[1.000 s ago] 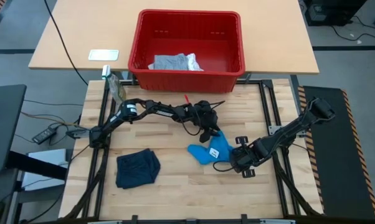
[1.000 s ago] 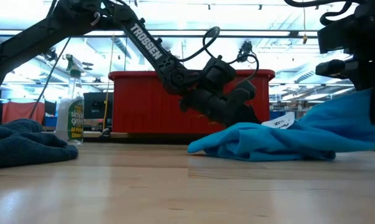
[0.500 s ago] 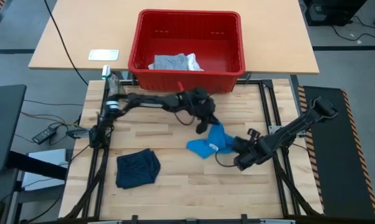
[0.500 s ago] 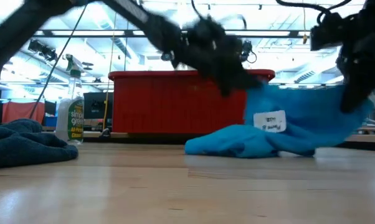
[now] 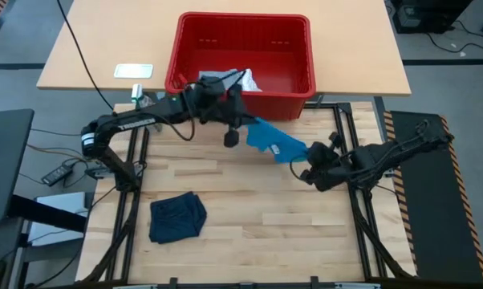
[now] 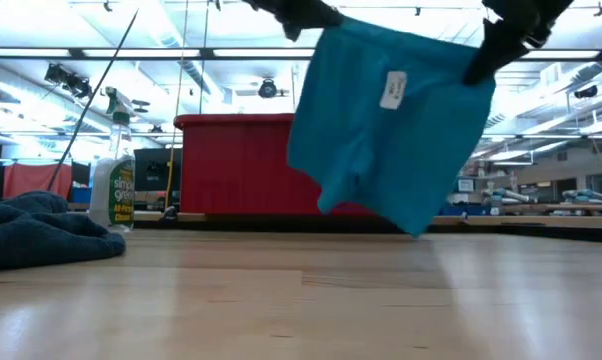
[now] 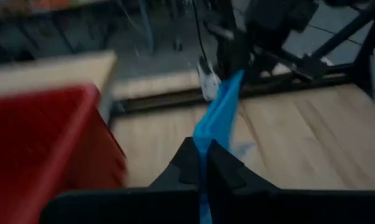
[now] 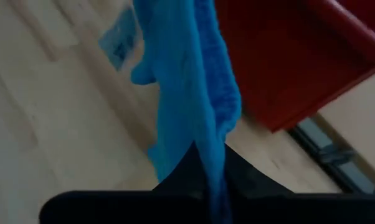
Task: Fold laundry
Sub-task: Fold the light blue shorts
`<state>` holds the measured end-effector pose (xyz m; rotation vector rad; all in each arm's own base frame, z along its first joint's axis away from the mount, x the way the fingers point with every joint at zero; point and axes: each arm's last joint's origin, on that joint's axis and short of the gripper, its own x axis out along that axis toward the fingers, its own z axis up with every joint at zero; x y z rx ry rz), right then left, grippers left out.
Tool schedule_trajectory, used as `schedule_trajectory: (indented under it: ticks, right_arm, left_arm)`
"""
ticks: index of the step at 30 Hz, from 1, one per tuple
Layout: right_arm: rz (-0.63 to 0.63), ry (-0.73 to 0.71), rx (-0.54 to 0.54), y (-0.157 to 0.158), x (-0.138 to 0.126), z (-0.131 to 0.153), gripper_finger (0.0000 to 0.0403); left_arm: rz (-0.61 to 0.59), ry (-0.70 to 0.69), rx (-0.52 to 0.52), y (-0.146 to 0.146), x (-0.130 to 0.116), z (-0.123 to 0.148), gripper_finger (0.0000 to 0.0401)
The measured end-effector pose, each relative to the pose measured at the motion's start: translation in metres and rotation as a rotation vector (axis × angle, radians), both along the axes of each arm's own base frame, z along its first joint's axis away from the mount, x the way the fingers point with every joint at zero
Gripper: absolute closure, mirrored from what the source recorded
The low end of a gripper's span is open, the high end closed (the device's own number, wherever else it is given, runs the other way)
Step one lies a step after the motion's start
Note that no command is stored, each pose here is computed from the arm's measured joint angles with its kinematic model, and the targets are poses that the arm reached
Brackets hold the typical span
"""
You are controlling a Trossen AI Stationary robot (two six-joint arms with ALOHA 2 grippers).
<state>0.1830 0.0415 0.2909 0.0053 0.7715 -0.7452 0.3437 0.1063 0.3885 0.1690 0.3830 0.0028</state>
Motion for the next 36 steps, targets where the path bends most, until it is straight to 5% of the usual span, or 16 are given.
schedule_trajectory:
  ticks: [4,8,12,16,20,29,32,36]
  right_arm:
    - [0.1,0.039,0.132,0.003,0.013,-0.011,0.0382]
    - [0.193,0.042,0.386,0.017,0.032,-0.047,0.0382]
    - [0.312,0.063,0.654,0.04,0.045,-0.081,0.038]
    - [0.276,0.115,0.803,0.056,0.048,-0.099,0.0379]
    - [0.178,0.127,0.861,0.061,0.049,-0.107,0.0364]
    - [0.349,0.117,1.036,0.068,0.052,-0.095,0.0249]
    - [0.331,0.097,0.975,0.062,0.05,-0.092,0.0219]
    - [0.166,0.023,0.737,0.04,0.052,-0.098,0.0205]
  left_arm:
    - [0.007,0.21,-0.149,-0.017,0.0,-0.031,0.0396]
    - [0.005,0.388,-0.253,-0.051,0.01,-0.086,0.0396]
    - [0.006,0.479,-0.315,-0.088,0.012,-0.133,0.0396]
    - [0.034,0.535,-0.418,-0.116,0.01,-0.169,0.0394]
    - [0.12,0.54,-0.527,-0.132,0.007,-0.184,0.0378]
    - [0.074,0.554,-0.583,-0.165,0.006,-0.178,0.0273]
    - [0.072,0.57,-0.594,-0.173,0.003,-0.179,0.0247]
    - [0.199,0.545,-0.579,-0.168,0.003,-0.18,0.0228]
